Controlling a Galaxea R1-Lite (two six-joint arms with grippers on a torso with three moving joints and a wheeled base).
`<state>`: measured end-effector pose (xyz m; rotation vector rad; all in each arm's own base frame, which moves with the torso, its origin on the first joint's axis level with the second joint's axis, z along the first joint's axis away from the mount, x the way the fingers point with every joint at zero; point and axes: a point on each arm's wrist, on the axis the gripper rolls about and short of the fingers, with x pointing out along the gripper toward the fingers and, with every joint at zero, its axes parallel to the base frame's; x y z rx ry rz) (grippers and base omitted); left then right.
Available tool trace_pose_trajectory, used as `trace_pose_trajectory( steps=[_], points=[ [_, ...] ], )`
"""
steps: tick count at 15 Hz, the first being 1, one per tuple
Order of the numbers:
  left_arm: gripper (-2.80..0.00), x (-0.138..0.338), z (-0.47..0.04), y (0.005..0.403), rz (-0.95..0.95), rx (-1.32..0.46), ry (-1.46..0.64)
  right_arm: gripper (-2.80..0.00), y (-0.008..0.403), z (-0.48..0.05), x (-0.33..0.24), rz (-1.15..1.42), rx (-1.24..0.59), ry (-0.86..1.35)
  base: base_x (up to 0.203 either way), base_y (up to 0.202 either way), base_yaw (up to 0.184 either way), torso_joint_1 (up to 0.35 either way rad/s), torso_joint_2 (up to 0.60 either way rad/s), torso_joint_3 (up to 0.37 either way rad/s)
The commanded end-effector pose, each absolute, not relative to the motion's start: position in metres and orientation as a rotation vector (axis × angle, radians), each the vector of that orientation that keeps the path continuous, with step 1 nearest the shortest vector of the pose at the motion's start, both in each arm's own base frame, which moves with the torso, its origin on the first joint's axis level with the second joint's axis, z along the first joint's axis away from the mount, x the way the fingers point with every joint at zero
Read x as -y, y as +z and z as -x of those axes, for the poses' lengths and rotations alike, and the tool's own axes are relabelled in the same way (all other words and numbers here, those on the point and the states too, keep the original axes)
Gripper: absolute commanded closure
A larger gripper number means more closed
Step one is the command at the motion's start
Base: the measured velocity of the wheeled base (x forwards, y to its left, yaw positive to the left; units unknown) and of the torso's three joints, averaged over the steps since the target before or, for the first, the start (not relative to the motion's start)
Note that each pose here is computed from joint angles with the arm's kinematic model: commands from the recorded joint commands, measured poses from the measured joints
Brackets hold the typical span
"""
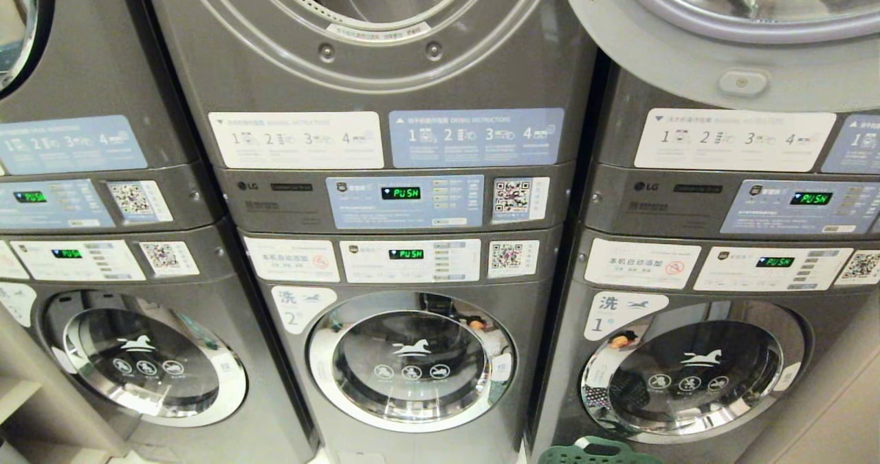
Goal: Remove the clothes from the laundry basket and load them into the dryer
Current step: Take the clothes out of the basket
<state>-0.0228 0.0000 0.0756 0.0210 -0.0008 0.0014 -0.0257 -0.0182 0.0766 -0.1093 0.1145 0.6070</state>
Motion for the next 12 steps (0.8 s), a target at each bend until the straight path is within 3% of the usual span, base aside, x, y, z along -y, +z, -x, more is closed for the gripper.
trace_pose_trajectory(
  steps=[1,12],
  points=[
    [0.00,-0.0001,0.0228,0.0756,-0.017,0.002,0.003,0.00,0.0748,0.0281,0.0199,0.100,-0.081,0.607,0.000,0.000,0.000,-0.137,0.32,0.180],
    [0.00,-0.0001,0.0228,0.0758,-0.014,0.003,0.003,0.00,0.0794,0.0187,0.0136,0.108,-0.235,0.598,0.000,0.000,0.000,-0.172,0.41,0.236]
  ],
)
